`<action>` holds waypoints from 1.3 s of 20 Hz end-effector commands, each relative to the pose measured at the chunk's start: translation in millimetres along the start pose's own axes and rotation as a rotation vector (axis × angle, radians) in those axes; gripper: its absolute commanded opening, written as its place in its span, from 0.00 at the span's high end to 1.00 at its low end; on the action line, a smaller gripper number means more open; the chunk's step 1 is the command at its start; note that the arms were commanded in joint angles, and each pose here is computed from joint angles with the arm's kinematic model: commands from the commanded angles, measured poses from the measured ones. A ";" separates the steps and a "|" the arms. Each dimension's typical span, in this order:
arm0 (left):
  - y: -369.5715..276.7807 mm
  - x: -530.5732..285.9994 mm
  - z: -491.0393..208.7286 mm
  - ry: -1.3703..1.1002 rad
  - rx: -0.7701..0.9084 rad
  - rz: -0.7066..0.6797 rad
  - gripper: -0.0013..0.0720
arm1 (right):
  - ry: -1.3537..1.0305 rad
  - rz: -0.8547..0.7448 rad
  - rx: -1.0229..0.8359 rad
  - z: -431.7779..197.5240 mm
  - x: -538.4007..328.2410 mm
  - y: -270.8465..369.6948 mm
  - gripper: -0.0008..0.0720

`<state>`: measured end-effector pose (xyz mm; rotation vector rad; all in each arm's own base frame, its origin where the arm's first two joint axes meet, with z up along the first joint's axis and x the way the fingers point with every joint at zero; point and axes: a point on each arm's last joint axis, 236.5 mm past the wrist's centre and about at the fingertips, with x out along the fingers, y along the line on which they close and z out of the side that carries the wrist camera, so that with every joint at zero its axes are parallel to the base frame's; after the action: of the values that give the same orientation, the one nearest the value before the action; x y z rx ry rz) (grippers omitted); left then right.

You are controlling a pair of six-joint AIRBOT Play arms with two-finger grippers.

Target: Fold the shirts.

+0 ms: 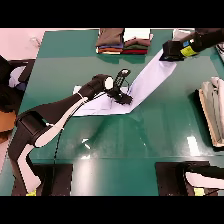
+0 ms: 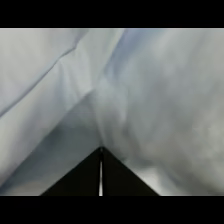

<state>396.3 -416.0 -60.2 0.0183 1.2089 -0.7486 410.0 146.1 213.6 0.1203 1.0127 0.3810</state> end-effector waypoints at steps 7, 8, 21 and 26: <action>102.4 -146.5 42.8 -0.127 -0.010 0.241 0.95 | 0.026 0.141 -0.088 3.4 32.6 85.4 0.97; 122.7 -177.7 44.8 -0.152 -0.019 0.297 0.95 | 0.026 0.194 -0.098 2.8 41.1 106.1 0.97; 191.5 -402.6 12.7 -0.370 -0.126 0.584 0.95 | -0.063 0.544 -0.286 -30.4 196.2 304.8 0.62; 184.7 -397.6 10.1 -0.352 -0.123 0.567 0.95 | 0.033 0.230 -0.178 -31.2 189.6 156.2 0.62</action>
<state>448.4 -74.1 210.8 0.1119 0.8421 -0.1625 423.1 426.2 112.4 0.1202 0.9043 0.8431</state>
